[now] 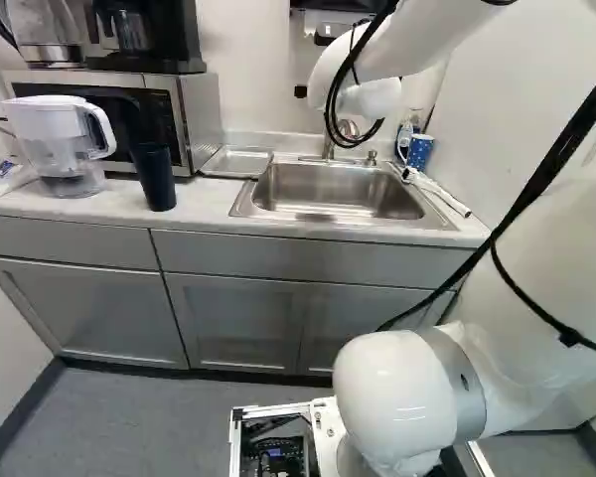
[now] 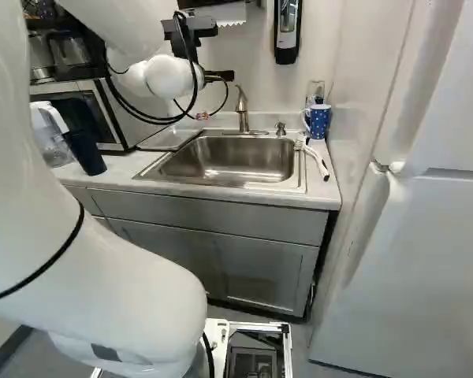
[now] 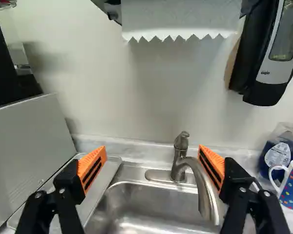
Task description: Rinse the cup and place it in the tray
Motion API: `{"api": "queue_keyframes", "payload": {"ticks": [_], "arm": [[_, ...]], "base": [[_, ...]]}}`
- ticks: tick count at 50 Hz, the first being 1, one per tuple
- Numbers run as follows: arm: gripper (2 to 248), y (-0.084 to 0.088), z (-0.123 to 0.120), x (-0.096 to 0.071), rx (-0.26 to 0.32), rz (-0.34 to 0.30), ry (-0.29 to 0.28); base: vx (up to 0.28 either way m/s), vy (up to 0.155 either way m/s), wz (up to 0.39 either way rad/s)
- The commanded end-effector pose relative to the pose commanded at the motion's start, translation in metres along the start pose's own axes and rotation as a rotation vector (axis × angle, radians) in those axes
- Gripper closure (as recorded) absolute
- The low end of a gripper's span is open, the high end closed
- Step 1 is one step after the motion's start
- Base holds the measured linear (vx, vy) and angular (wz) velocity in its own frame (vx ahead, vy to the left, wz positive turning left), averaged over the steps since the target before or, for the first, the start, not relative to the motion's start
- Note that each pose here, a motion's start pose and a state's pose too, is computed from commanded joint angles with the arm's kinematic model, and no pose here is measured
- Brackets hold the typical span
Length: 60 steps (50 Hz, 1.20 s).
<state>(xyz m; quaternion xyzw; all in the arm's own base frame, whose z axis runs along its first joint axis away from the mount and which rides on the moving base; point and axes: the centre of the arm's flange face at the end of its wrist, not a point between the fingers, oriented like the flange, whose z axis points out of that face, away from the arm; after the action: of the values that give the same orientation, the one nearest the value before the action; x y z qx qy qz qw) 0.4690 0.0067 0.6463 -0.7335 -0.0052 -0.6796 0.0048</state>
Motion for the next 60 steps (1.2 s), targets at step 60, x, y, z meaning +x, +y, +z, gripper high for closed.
{"api": "queue_keyframes", "payload": {"ticks": [60], "arm": [[3,0.014,0.055,-0.003,-0.037,0.028,-0.099]], "base": [[0.000,0.000,0.000]]}}
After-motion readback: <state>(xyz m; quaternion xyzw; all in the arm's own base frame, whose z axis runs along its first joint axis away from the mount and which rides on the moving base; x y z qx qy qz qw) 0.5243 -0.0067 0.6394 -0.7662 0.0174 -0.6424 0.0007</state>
